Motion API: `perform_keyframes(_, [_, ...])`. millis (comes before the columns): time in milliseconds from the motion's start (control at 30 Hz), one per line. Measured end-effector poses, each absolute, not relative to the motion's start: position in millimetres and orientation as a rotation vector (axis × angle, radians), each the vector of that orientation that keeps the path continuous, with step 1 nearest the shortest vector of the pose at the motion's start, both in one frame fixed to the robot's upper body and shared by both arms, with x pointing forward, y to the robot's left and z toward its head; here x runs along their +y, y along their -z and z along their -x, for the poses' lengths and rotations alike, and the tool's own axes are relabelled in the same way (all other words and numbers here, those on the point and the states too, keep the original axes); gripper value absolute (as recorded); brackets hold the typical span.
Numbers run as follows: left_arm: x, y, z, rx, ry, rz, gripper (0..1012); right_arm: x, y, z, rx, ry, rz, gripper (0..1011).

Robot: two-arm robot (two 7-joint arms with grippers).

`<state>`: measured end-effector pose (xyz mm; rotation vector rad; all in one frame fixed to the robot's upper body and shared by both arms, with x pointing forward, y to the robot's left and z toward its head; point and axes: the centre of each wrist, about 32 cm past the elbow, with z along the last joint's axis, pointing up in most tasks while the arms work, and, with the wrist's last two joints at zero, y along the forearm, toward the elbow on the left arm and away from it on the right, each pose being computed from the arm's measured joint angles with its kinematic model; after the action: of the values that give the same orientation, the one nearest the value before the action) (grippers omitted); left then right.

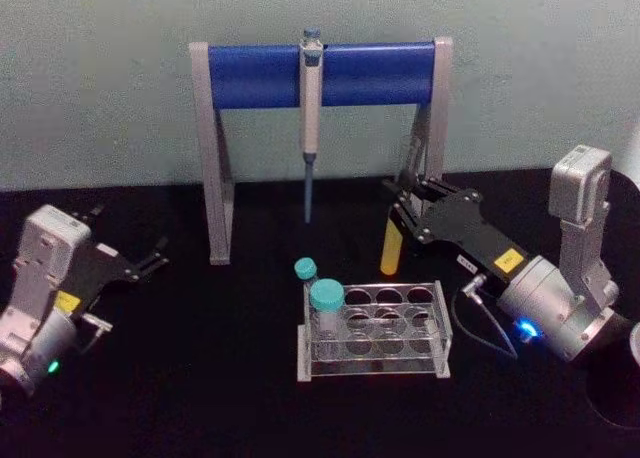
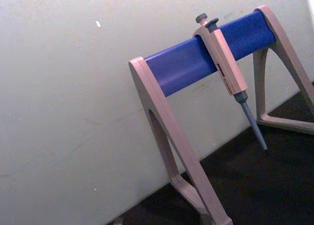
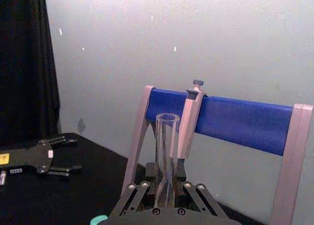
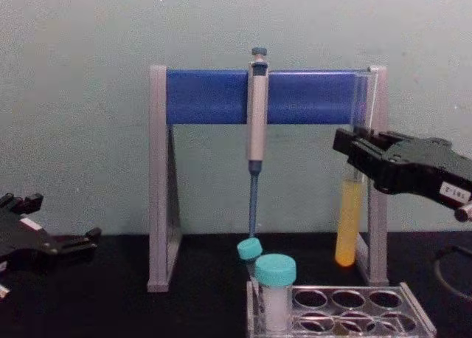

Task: Pick up the test tube from the test tube rack, shake it, then place it back into the test tube rack.

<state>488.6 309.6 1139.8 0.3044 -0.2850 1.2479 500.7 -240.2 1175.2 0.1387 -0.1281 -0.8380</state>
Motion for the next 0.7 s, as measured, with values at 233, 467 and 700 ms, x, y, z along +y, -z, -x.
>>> perform_keyframes(233, [309.7, -1139.8, -488.6, -0.285, -1.248, -0.304, 1009, -240.9, -1175.8, -499.7, -0.13, 0.841, -0.134, 229])
perform_keyframes(467, [309.7, -1139.8, -488.6, -0.285, -1.248, -0.304, 1010, -240.9, -1176.0, -499.4, -0.129, 0.84, -0.136, 229])
perform_keyframes(700, [309.7, -1139.8, -488.6, -0.285, -1.248, -0.304, 1009, -241.1, -1176.0, -498.7, -0.127, 0.839, -0.137, 229])
